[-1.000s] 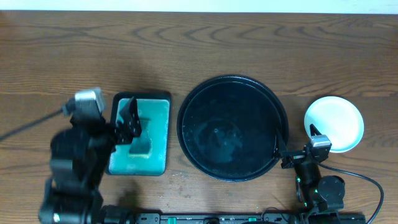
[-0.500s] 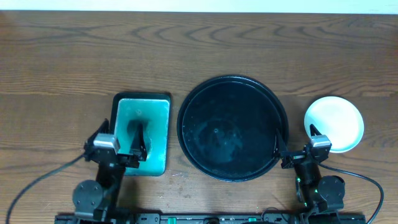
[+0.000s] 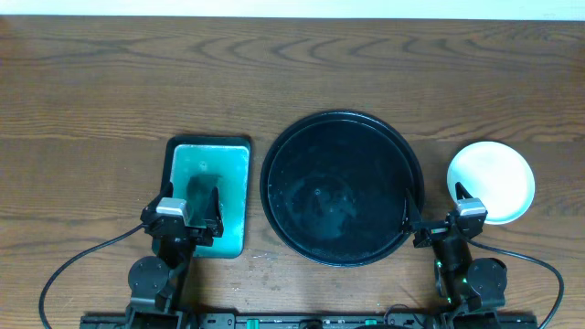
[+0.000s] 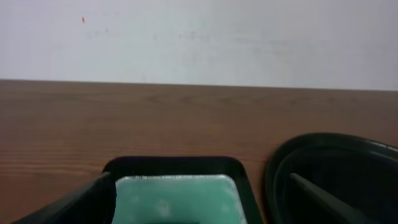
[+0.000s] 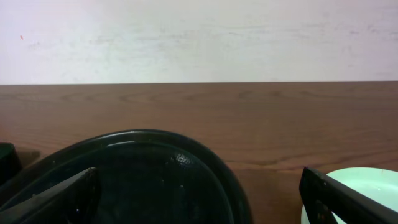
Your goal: Clean dirty plates on tray and stack at the side
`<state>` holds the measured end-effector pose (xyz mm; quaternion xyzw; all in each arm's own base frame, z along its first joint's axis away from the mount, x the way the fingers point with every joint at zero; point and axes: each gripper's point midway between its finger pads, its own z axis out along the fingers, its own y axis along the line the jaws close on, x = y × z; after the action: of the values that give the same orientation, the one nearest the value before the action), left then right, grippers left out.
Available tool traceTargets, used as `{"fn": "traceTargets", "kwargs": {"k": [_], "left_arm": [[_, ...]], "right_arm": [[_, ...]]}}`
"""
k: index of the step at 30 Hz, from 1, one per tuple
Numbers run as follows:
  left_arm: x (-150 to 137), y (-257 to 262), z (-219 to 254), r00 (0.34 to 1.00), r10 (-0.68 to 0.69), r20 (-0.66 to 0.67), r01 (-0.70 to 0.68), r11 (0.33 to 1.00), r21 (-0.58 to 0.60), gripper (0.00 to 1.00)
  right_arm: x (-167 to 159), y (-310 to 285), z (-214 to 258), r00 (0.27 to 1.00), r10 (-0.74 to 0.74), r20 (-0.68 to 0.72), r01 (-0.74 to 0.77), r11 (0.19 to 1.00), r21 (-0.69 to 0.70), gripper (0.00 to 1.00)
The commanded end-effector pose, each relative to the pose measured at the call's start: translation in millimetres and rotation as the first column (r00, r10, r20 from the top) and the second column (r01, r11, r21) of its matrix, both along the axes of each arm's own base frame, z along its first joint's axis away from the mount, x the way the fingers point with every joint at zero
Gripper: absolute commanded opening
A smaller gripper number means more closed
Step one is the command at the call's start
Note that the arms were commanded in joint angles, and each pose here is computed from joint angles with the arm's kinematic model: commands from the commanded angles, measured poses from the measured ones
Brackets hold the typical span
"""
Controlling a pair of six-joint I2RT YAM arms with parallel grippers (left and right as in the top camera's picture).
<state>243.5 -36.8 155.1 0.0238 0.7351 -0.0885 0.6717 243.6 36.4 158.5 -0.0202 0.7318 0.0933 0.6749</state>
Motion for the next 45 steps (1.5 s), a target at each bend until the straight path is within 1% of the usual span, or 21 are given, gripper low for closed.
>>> {"fn": "traceTargets", "kwargs": {"k": [1, 2, 45], "left_arm": [[-1.5, 1.2, -12.6, 0.999, 0.006, -0.048, -0.005, 1.000, 0.008, 0.86], [-2.2, 1.4, -17.5, 0.998, 0.006, -0.068, -0.005, 1.000, 0.011, 0.86], [-1.9, 1.3, -17.2, 0.998, 0.006, -0.067, -0.005, 1.000, 0.010, 0.86]], "right_arm": [[0.2, -2.2, -0.7, 1.000, -0.011, 0.001, 0.011, 1.000, 0.009, 0.99], [0.2, -2.2, -0.6, 1.000, -0.011, 0.001, 0.011, 1.000, 0.009, 0.99], [0.2, -2.2, -0.8, 1.000, -0.011, 0.000, 0.011, 1.000, 0.009, 0.99]]}}
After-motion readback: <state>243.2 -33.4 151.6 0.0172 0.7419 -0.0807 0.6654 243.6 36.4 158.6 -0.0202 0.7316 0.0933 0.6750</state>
